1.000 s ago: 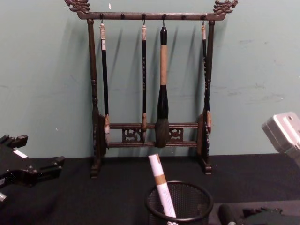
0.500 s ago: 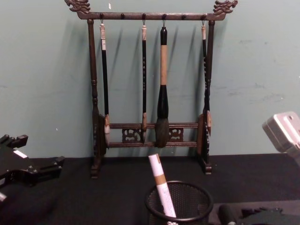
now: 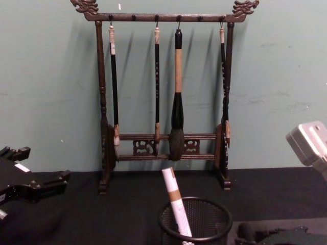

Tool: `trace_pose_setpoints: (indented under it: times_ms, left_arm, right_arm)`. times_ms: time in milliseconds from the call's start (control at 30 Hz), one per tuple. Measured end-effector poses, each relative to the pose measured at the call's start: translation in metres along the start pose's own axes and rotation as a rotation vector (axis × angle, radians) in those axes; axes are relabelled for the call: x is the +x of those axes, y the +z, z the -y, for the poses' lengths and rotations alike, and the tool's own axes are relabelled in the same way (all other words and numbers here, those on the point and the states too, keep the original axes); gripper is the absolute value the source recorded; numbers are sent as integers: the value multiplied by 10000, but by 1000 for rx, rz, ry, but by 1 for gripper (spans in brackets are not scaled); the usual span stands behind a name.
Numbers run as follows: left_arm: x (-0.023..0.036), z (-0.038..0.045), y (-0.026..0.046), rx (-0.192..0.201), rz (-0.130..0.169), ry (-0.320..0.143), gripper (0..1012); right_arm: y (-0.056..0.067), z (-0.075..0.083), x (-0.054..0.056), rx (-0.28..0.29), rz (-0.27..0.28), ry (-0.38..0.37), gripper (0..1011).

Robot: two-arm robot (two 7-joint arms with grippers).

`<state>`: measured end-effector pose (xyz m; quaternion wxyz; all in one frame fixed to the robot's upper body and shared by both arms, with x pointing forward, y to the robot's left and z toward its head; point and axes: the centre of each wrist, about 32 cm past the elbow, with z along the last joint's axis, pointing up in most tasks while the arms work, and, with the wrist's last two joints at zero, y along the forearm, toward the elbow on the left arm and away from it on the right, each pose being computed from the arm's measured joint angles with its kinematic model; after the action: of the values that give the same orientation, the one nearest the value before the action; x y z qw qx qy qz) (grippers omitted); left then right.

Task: Pick up the water-based marker from the table and place it into the pen holder.

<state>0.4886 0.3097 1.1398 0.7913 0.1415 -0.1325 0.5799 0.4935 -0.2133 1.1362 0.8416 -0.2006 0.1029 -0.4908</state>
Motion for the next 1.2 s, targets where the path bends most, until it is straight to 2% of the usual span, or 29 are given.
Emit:
trace_pose_setpoints:
  times_ms: [133,300,633,767,933,1067,1100,1167,1200]
  left_arm:
    - [0,0,0,0,0,0,1001]
    - [0,0,0,0,0,0,1001]
    - [0,0,0,0,0,0,1001]
    - [0,0,0,0,0,0,1001]
    - [0,0,0,0,0,0,1001]
    - [0,0,0,0,0,0,1001]
    - [0,0,0,0,0,0,1001]
    - [0,0,0,0,0,0,1001]
    - [0,0,0,0,0,0,1001]
  right_arm:
    - [0,0,0,0,0,0,370]
    - [0,0,0,0,-1,0,244]
    - [0,0,0,0,-1,0,239]
    - [2,13,15,19,-7,11,239]
    - [12,55,41,90,-34,15,239]
    - [19,113,65,194,-70,41,239]
    - [19,113,65,194,-70,41,238]
    - [16,151,79,275,-79,67,239]
    - [14,160,85,295,-79,72,239]
